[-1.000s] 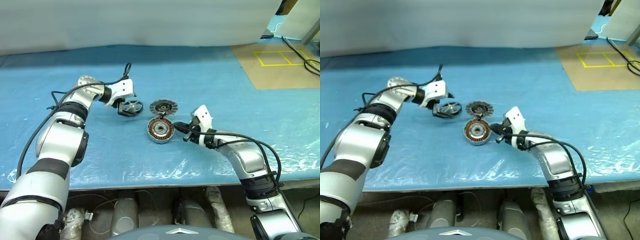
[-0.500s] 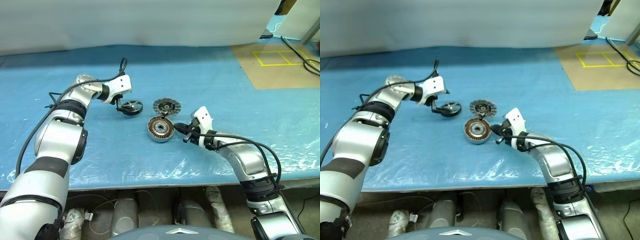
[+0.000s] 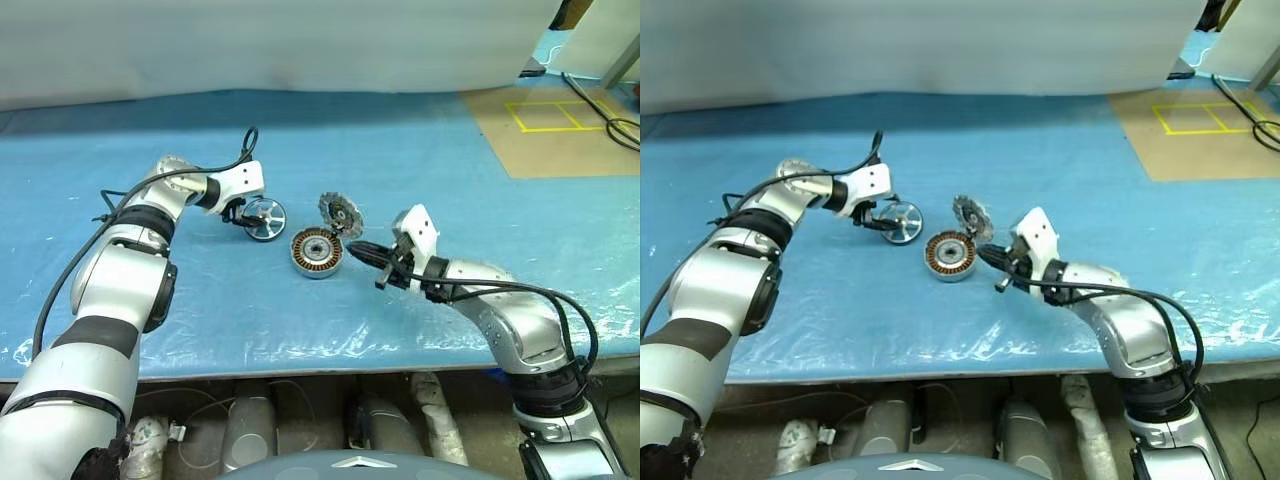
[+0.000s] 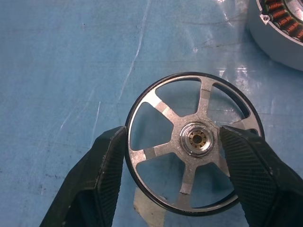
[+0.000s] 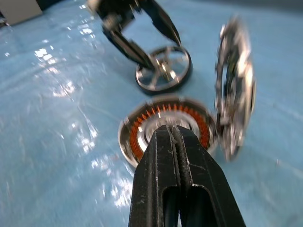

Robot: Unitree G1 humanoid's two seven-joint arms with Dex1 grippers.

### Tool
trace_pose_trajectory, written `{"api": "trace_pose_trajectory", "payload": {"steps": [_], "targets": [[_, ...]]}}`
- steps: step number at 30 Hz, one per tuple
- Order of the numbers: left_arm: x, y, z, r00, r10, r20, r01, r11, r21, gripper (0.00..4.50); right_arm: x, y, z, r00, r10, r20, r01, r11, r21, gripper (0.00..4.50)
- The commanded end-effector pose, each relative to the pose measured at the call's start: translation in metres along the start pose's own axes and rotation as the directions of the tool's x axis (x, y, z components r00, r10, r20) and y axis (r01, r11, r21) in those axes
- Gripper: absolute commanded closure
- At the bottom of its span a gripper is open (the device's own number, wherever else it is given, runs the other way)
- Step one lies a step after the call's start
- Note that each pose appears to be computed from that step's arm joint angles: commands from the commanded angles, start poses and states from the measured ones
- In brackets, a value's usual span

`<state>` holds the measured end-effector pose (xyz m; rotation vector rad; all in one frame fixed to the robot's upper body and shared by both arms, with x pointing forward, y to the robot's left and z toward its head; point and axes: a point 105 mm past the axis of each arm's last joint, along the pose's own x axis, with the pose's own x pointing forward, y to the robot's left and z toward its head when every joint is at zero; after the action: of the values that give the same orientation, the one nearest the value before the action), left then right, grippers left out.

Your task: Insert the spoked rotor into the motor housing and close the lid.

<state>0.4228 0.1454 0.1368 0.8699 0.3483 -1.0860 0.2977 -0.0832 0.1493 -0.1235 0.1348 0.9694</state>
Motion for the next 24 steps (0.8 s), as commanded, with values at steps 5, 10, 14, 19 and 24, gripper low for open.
{"api": "trace_pose_trajectory", "payload": {"steps": [5, 10, 14, 19, 24], "targets": [[-0.001, -0.001, 0.001, 1.0, -0.009, 0.021, 0.009, 1.0, 0.005, 1.23, -0.013, 0.005, 0.035, 0.998, 0.039, 0.057, -0.035, 0.997, -0.065, 4.5], [-0.006, -0.005, -0.004, 0.999, -0.041, -0.003, 0.041, 0.999, 0.03, 1.23, -0.018, 0.0, 0.023, 1.0, 0.001, 0.015, 0.0, 0.999, -0.052, 4.5], [-0.003, -0.006, -0.005, 0.999, -0.035, -0.001, 0.035, 0.999, 0.022, 1.23, -0.015, -0.002, 0.019, 1.0, -0.022, 0.012, 0.023, 0.999, -0.046, 4.5], [0.0, -0.01, -0.009, 0.999, -0.051, -0.009, 0.051, 0.999, 0.016, 1.83, -0.013, -0.003, 0.016, 0.999, -0.036, 0.0, 0.036, 0.998, -0.055, 4.5], [0.001, -0.014, -0.014, 0.998, -0.062, -0.023, 0.062, 0.998, 0.017, 2.76, -0.013, -0.004, 0.015, 0.999, -0.045, -0.005, 0.044, 0.997, -0.062, 4.5]]}}
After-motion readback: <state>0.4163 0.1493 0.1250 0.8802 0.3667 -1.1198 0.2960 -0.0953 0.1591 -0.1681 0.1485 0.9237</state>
